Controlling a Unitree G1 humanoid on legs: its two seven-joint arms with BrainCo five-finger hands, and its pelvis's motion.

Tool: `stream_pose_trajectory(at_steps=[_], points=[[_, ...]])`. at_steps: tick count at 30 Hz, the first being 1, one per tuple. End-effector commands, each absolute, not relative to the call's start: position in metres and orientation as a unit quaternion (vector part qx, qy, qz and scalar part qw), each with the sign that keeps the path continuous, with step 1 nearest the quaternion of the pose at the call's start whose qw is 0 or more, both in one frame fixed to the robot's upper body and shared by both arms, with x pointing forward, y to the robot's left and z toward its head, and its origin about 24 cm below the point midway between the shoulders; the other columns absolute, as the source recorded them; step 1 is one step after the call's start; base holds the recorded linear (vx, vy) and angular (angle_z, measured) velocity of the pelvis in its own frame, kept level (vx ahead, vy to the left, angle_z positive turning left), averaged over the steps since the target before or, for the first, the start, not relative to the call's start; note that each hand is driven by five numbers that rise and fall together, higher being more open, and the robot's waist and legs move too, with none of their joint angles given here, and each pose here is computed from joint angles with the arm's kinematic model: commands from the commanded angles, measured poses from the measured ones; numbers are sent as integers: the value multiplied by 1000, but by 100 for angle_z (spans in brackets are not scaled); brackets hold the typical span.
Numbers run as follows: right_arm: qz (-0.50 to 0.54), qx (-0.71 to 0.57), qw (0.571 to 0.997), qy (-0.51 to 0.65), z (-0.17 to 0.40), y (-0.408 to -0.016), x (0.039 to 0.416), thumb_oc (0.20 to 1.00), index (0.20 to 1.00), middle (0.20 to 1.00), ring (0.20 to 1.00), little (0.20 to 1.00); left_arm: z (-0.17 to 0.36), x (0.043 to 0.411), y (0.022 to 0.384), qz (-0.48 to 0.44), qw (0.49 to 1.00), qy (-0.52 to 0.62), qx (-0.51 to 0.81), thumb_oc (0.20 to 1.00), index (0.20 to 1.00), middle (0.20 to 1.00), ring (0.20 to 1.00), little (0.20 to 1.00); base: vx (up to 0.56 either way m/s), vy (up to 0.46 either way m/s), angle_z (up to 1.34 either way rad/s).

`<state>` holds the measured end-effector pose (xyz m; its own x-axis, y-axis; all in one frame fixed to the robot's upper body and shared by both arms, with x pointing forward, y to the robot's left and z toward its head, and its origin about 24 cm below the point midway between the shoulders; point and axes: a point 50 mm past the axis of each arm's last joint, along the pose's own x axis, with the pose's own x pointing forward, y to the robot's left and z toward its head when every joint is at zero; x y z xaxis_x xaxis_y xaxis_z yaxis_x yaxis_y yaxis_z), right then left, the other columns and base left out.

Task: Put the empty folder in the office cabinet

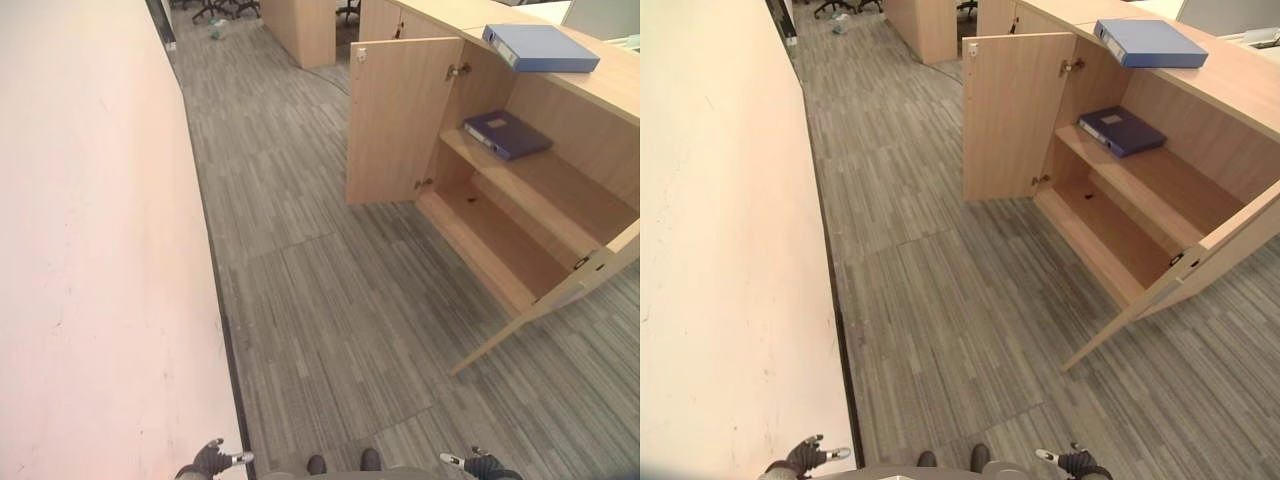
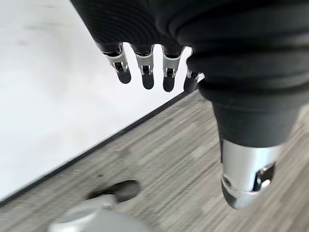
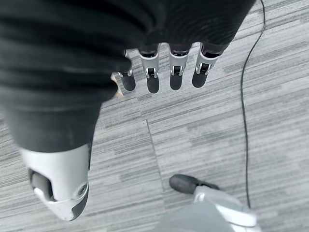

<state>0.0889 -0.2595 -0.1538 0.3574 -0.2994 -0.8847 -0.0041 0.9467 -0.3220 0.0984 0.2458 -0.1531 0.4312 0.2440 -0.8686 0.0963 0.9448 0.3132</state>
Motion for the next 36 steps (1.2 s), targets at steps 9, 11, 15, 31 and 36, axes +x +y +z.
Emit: stream_pose_trajectory(at_steps=[9,11,15,31,36], points=[[-72,-150,823,544,-152,-257,98,1000,1000,1000,1000,1000,-148,122,244,50,849,505,146,1000,1000,1000,1000,1000,0,0,0],[-72,-150,822,544,-152,-256,98,1000,1000,1000,1000,1000,-148,121,244,49,848,507,147,1000,1000,1000,1000,1000,0,0,0],[-73,-149,822,544,-152,-256,98,1000,1000,1000,1000,1000,-149,121,242,48,848,507,145,1000,1000,1000,1000,1000,0,0,0],[-67,-156,818,550,-154,-253,95,1000,1000,1000,1000,1000,-151,121,235,36,847,510,149,1000,1000,1000,1000,1000,0,0,0],[-66,-159,816,552,-154,-254,95,1000,1000,1000,1000,1000,-151,121,234,36,846,511,150,1000,1000,1000,1000,1000,0,0,0]])
